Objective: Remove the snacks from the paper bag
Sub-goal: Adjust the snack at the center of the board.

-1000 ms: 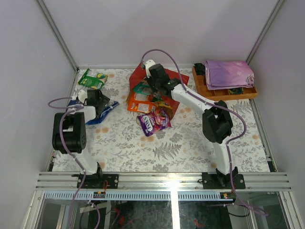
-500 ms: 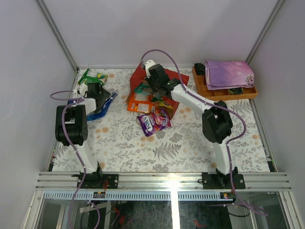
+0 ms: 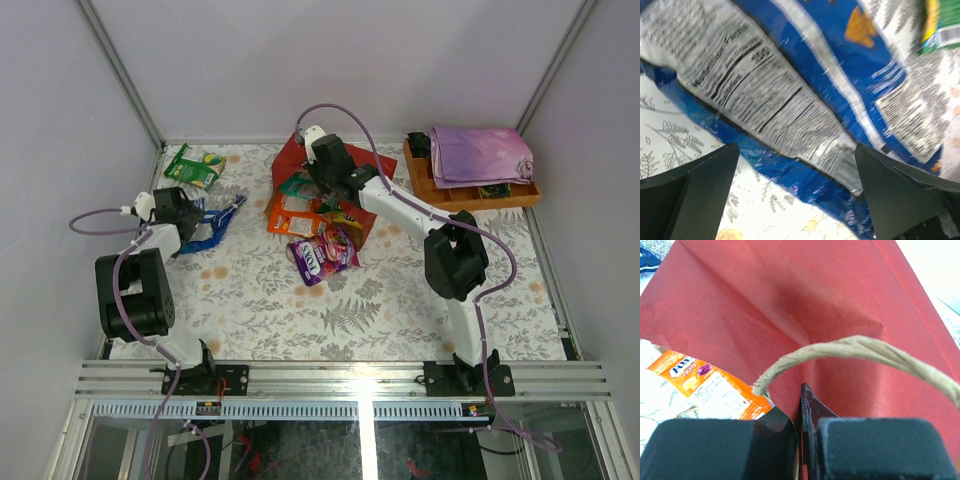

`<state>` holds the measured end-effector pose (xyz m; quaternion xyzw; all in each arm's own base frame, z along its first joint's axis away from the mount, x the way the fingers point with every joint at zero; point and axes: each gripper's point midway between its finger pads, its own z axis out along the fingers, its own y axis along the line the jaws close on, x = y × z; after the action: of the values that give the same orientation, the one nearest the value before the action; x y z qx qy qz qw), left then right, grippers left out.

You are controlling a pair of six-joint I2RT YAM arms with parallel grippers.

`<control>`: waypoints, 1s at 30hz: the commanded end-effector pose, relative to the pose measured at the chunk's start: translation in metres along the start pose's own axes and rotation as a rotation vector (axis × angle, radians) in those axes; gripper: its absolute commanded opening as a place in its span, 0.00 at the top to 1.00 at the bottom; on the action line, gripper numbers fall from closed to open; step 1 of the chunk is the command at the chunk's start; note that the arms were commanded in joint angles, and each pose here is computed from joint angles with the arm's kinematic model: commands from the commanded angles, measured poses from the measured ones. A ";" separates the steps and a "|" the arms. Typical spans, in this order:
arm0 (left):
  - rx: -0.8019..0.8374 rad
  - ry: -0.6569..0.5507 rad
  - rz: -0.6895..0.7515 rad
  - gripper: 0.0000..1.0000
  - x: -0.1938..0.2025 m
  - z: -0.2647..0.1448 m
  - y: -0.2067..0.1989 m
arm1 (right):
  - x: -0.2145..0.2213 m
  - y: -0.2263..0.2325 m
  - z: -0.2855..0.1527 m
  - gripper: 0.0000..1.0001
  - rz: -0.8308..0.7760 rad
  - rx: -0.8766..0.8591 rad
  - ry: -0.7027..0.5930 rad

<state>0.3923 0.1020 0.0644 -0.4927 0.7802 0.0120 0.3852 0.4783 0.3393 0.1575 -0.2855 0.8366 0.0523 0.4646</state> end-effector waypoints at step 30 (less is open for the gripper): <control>0.129 0.038 0.152 0.00 0.008 -0.040 -0.032 | -0.048 -0.008 -0.039 1.00 0.048 -0.008 -0.136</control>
<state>0.3725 0.0216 0.0987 -0.3862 0.8324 -0.0501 0.3943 0.4751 0.3391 0.1601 -0.2851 0.8358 0.0583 0.4656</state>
